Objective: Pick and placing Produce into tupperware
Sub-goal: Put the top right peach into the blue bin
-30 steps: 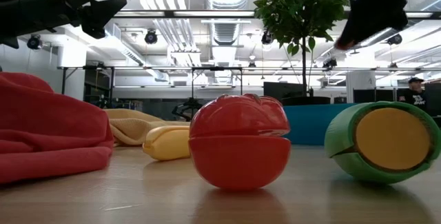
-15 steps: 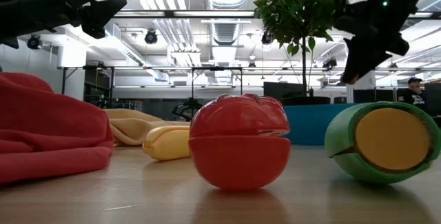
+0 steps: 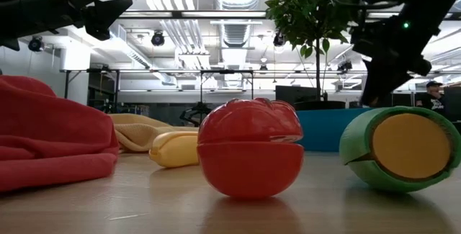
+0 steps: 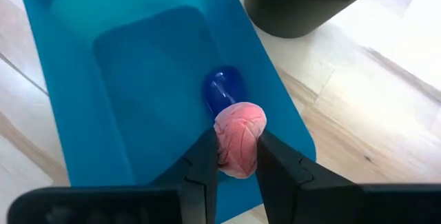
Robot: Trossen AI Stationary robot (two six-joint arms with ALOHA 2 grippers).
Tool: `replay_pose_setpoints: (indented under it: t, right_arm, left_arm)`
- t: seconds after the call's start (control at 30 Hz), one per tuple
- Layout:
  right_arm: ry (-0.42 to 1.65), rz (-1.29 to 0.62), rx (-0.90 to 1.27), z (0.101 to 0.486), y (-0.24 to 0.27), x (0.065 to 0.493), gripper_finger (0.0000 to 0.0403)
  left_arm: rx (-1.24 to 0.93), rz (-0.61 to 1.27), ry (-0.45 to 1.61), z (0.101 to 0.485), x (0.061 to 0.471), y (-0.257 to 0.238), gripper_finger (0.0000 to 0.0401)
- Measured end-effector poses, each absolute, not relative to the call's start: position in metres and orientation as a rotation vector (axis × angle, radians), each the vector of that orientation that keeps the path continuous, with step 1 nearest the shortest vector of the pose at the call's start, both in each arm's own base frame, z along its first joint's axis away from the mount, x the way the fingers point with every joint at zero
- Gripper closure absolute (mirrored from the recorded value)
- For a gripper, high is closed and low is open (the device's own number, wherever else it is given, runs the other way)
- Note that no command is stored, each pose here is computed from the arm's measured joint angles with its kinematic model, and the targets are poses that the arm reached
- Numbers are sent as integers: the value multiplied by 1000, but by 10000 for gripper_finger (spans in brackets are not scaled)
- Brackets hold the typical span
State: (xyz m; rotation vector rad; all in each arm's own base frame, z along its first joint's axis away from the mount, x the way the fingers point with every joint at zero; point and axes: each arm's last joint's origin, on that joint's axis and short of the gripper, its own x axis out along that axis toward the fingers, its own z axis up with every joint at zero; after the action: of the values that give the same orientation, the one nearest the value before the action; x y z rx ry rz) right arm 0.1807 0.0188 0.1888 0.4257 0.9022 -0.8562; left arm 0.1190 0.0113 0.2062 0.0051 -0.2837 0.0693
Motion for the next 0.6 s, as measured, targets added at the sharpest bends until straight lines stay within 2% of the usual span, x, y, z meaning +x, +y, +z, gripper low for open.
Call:
replay_pose_setpoints:
  t: [0.27,0.6]
  right_arm:
    - [910,-858,422,180,18,177,331]
    - [913,-862,416,178,18,177,290]
  left_arm:
    - [5,69,-283,206,119,11,166]
    - [5,69,-282,206,119,11,166]
